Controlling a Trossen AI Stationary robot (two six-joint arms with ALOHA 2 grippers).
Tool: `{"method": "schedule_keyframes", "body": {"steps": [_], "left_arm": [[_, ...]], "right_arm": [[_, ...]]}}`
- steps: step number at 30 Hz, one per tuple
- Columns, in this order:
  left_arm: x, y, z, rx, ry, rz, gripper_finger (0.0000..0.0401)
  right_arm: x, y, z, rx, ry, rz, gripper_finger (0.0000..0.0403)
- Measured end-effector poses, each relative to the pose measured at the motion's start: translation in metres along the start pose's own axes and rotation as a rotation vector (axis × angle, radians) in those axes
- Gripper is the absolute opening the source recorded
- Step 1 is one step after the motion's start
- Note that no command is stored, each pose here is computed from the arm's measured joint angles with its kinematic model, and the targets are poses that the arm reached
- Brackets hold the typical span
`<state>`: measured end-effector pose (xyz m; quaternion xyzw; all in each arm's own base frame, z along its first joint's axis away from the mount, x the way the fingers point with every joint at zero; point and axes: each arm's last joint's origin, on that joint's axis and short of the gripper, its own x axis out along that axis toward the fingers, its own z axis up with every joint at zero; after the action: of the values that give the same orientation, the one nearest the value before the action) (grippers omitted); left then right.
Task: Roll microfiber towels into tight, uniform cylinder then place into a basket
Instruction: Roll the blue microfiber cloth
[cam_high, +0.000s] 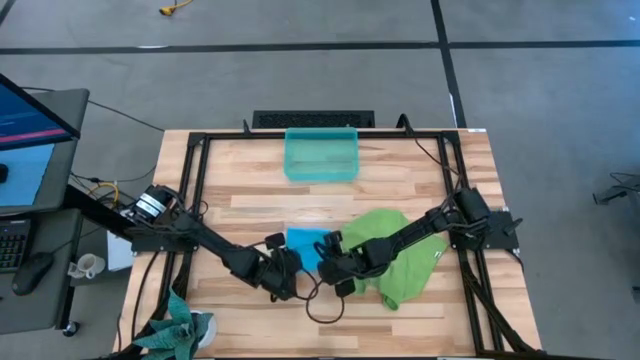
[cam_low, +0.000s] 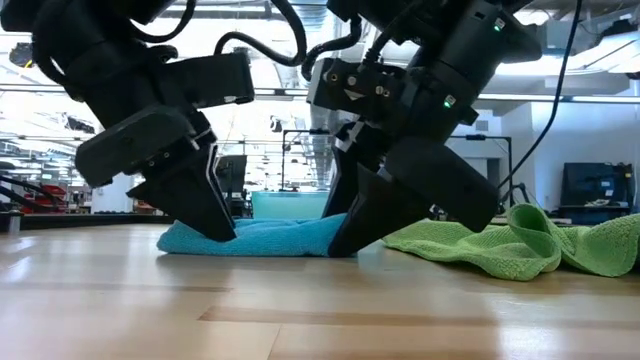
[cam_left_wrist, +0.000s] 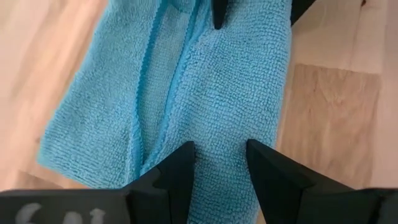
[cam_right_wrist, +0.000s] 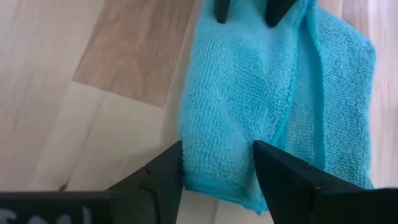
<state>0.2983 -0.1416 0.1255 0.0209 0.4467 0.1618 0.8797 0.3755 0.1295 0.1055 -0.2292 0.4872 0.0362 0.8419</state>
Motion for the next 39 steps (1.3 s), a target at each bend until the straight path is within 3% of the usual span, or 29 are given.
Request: {"method": "schedule_keyframes", "body": {"steps": [10,18,26,35,39], "left_arm": [[-0.045,-0.018,0.011,0.211,0.049,0.164,0.0142],[-0.082,-0.047,-0.008,0.428,-0.020,0.165,0.0142],[-0.057,-0.042,-0.034,0.391,-0.132,0.192,0.0142],[-0.021,-0.023,-0.031,0.328,-0.012,0.017,0.0142],[-0.014,-0.015,-0.030,0.309,-0.003,0.036,0.0142]], "right_arm": [[0.001,0.001,-0.001,0.001,-0.001,0.026,0.0148],[0.001,0.002,-0.001,0.001,-0.006,0.029,0.0133],[0.001,0.002,-0.001,0.009,-0.007,0.029,0.0134],[0.001,0.002,-0.001,0.009,-0.008,0.028,0.0134],[0.001,0.002,-0.001,0.010,-0.009,0.028,0.0132]]}}
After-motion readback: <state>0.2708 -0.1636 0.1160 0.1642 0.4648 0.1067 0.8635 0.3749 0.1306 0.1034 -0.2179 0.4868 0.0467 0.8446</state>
